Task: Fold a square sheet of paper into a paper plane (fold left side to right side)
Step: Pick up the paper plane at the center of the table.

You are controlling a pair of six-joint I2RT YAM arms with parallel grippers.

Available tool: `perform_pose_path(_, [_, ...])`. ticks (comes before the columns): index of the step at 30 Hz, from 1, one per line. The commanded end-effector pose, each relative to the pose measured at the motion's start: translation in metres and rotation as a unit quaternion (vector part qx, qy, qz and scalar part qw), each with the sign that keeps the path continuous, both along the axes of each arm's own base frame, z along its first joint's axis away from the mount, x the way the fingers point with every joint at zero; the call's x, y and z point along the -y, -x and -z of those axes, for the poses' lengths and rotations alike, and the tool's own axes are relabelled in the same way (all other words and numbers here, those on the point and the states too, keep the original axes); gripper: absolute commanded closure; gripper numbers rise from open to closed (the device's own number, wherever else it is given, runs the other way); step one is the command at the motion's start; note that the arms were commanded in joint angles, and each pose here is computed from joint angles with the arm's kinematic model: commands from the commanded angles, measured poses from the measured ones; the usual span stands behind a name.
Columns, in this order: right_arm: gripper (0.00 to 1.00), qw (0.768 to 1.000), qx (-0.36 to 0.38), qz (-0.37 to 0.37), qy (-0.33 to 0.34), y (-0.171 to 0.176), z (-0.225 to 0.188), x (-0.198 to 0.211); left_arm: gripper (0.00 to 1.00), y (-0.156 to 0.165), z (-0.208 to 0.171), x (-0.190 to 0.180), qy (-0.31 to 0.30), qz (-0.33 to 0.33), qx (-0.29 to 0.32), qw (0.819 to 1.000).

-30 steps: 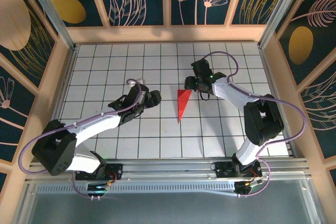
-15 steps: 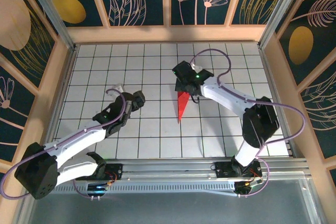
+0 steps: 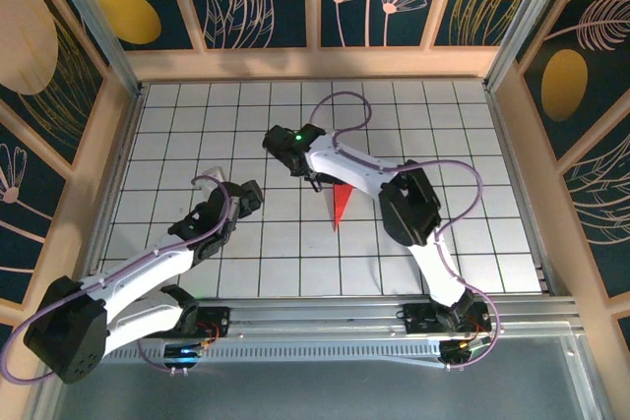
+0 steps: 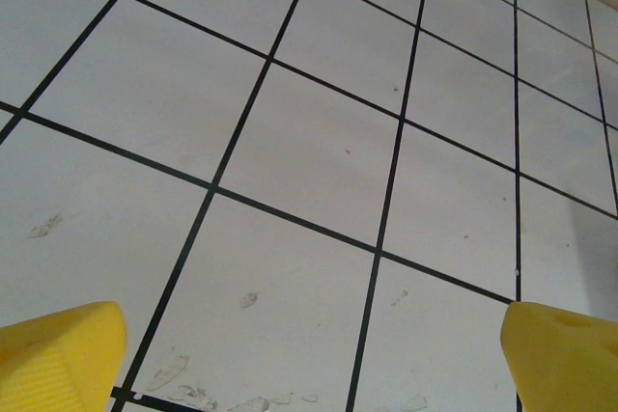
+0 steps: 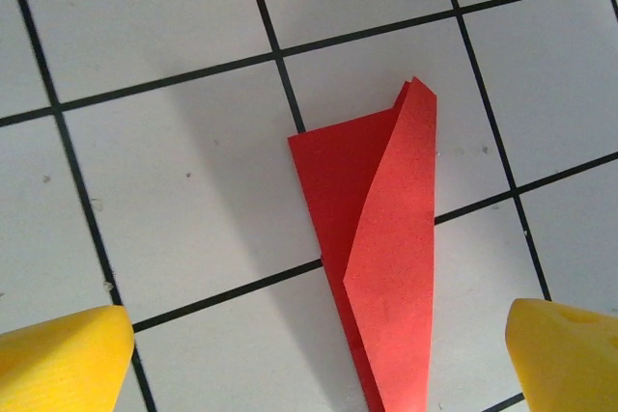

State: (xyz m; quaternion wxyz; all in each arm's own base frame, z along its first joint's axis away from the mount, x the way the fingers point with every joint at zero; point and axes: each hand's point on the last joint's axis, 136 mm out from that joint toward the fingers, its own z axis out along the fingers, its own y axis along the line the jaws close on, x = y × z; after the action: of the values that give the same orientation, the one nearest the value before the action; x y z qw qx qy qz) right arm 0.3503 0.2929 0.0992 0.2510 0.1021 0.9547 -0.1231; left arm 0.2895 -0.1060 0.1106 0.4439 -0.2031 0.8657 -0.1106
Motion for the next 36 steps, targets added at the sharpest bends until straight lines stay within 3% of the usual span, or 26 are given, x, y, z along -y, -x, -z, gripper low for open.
perform_pose_path(1, [0.02,0.995,-0.004,0.043,0.089,0.012,0.001,0.034,0.01,0.004,0.003,-0.005,-0.003,0.000,0.000,1.000])
perform_pose_path(7, [0.16,0.993,-0.021,0.064,0.095,0.027,0.025,0.051,0.01,0.004,0.007,-0.002,-0.003,0.008,-0.006,1.000])
perform_pose_path(13, [0.18,0.993,-0.035,0.063,0.098,0.034,0.043,0.061,0.01,0.001,0.008,0.003,-0.002,0.014,-0.010,1.000])
perform_pose_path(18, [0.27,0.992,-0.040,0.063,0.103,0.037,0.049,0.066,0.01,0.000,0.012,0.007,0.001,0.021,-0.019,1.000])
perform_pose_path(24, [0.53,0.992,-0.032,0.063,0.109,0.037,0.043,0.070,0.01,-0.001,0.012,0.008,0.001,0.021,-0.022,1.000])
perform_pose_path(31, [0.98,0.993,0.007,0.054,0.102,0.026,0.007,0.070,0.01,-0.006,-0.005,0.013,0.006,0.036,-0.009,0.999])
perform_pose_path(36, [1.00,0.995,0.055,0.011,0.077,0.010,-0.042,0.064,0.01,-0.013,-0.019,0.021,0.064,0.064,-0.005,0.996])
